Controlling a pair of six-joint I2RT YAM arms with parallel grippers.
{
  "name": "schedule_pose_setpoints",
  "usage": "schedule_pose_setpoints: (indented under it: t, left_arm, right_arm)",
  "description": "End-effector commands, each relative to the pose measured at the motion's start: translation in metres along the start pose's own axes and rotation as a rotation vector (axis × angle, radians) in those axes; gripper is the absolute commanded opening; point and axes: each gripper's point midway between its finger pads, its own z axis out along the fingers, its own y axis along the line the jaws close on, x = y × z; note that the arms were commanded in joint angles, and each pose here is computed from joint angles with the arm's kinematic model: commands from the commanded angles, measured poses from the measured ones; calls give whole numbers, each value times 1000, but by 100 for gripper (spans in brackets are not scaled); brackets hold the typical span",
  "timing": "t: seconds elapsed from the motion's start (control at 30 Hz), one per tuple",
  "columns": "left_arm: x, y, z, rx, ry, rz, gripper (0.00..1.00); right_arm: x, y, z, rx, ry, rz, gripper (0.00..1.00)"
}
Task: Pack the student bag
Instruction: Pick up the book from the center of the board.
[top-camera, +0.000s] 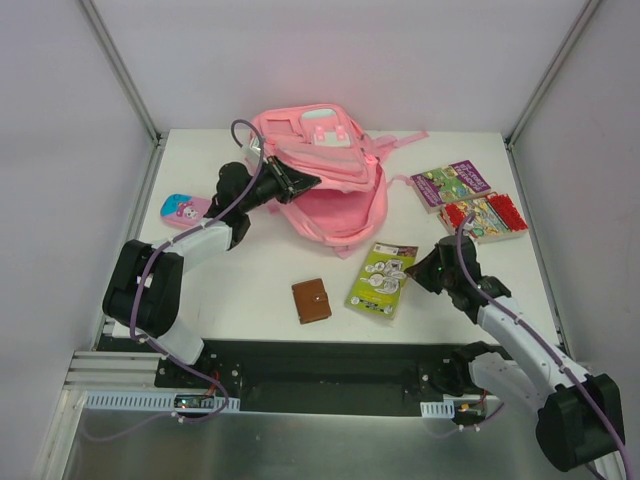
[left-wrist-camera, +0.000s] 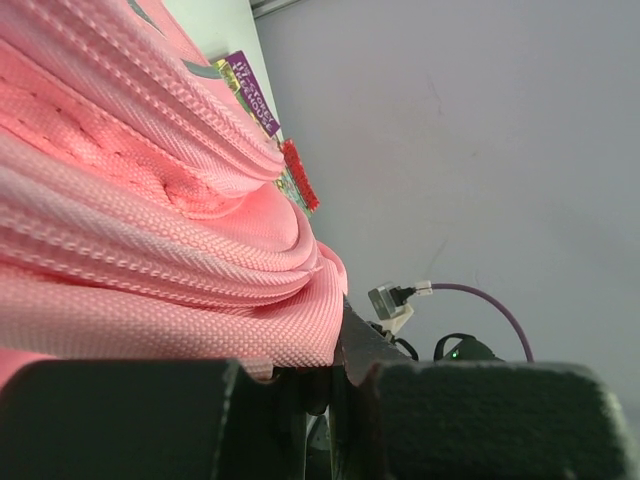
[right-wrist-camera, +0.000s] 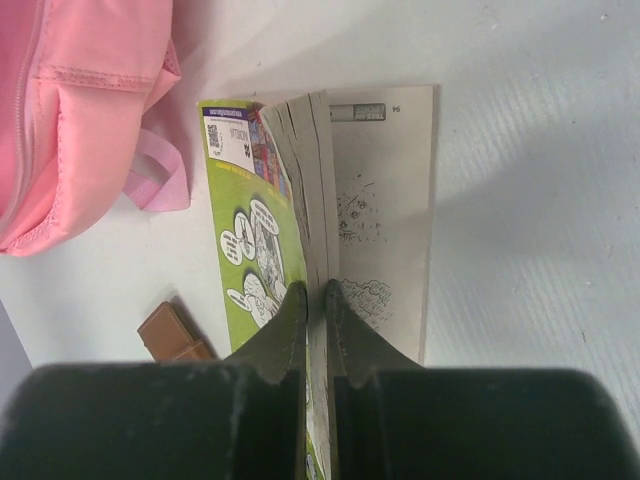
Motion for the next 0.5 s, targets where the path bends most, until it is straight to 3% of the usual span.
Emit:
schedule_pose_setpoints:
  t: [0.0, 0.33, 0.47]
  left_arm:
    - [-15, -46, -10, 157, -51, 92, 0]
    - [-11, -42, -9, 160, -29, 85, 0]
    - [6, -23, -9, 140, 36, 63, 0]
  right_arm:
    - [-22, 42, -20, -152, -44, -27, 1]
    - [-5, 25, -8, -84, 50, -74, 1]
    - [0, 17, 0, -65, 77, -77, 1]
